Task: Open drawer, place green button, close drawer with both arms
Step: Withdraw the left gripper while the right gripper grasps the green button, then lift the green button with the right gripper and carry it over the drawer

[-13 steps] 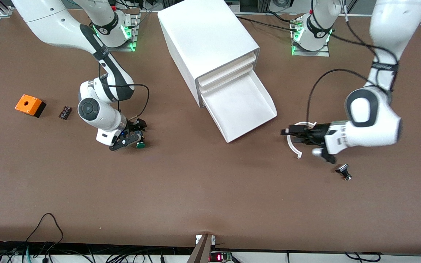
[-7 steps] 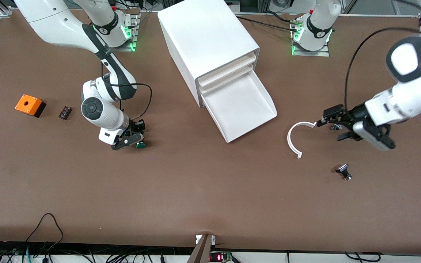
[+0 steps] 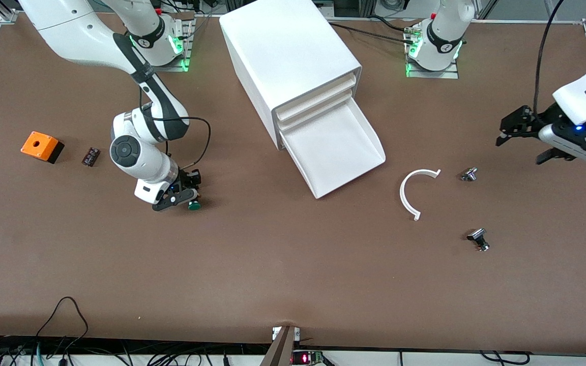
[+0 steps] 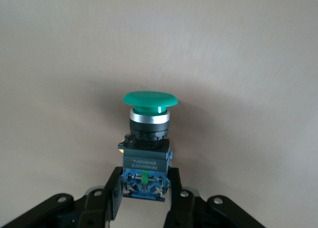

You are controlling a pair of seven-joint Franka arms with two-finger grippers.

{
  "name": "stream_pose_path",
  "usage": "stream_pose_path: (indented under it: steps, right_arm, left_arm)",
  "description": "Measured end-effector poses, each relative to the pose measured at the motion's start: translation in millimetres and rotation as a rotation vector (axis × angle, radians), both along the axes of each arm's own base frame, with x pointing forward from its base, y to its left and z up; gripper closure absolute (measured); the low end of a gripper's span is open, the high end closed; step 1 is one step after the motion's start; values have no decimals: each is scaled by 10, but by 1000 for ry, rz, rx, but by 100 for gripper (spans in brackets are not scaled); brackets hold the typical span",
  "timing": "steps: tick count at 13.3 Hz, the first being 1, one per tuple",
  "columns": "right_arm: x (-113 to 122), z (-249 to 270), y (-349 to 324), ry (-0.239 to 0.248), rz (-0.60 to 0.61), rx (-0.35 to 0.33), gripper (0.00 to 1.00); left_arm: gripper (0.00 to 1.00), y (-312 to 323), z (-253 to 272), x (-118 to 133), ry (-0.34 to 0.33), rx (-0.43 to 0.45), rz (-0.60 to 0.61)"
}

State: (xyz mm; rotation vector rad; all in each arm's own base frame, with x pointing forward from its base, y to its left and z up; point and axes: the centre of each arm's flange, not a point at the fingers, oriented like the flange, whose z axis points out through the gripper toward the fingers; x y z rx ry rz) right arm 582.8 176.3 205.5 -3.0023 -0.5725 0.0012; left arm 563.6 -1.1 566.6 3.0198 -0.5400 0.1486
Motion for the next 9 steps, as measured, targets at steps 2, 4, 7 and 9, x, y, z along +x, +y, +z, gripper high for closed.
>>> stream_pose_path:
  steps: [2,4,7,9]
  right_arm:
    - [189,278,18,-54,-5,11,59]
    - [339,590,0,-100,-13,14,59]
    - [542,1018,-112,-173,17,9,59]
    - [682,1309,-126,-179,68,-1,59]
  left_arm:
    - [0,18,26,-14,16,38,76]
    - [0,25,21,-20,24,69,130]
    - [0,0,21,-20,24,95,214]
    - [0,-16,19,-22,27,94,246]
